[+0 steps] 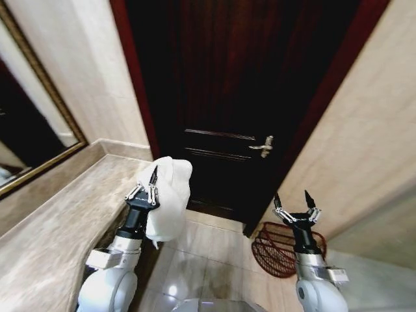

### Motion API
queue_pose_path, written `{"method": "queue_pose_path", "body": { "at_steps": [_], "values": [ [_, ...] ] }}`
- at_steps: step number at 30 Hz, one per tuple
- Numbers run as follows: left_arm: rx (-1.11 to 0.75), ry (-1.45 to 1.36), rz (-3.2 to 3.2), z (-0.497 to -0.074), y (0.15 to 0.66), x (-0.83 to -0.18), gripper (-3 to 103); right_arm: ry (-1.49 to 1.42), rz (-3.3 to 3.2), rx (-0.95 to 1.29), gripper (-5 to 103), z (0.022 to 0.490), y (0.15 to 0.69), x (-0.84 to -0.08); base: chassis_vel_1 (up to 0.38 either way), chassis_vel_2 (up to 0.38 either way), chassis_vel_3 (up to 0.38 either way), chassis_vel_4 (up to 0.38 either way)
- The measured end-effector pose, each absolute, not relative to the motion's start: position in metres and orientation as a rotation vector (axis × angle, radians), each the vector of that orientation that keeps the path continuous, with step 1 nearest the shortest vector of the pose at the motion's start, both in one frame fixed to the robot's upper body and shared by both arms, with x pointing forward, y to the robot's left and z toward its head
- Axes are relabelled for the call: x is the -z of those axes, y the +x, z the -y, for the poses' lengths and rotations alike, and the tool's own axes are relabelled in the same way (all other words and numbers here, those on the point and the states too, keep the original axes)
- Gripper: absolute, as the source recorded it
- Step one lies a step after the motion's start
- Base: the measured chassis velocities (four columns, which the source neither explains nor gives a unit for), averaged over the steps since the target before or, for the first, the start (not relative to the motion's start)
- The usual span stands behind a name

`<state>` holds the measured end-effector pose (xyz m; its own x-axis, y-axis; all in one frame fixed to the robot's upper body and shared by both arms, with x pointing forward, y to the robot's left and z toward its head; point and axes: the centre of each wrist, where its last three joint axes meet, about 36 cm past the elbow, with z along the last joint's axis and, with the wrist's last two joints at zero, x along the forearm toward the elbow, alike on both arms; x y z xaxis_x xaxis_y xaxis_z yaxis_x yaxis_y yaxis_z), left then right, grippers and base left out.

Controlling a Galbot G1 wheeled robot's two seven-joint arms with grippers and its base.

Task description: Discard the used towel into the hamper.

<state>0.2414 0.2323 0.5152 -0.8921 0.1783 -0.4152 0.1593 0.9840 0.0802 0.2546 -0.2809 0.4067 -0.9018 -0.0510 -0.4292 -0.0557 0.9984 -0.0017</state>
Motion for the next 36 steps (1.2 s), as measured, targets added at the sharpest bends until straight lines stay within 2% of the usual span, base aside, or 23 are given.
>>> {"method": "queue_pose_path", "body": {
  "at_steps": [36],
  "values": [
    [-0.051,0.255,-2.709,-0.2311,0.2473,-0.5071,1,-0.094,-2.678,-0.016,100,0.2786,0.2529,-0.3999,-0.123,-0.126,-0.126,-0.125]
  ]
}}
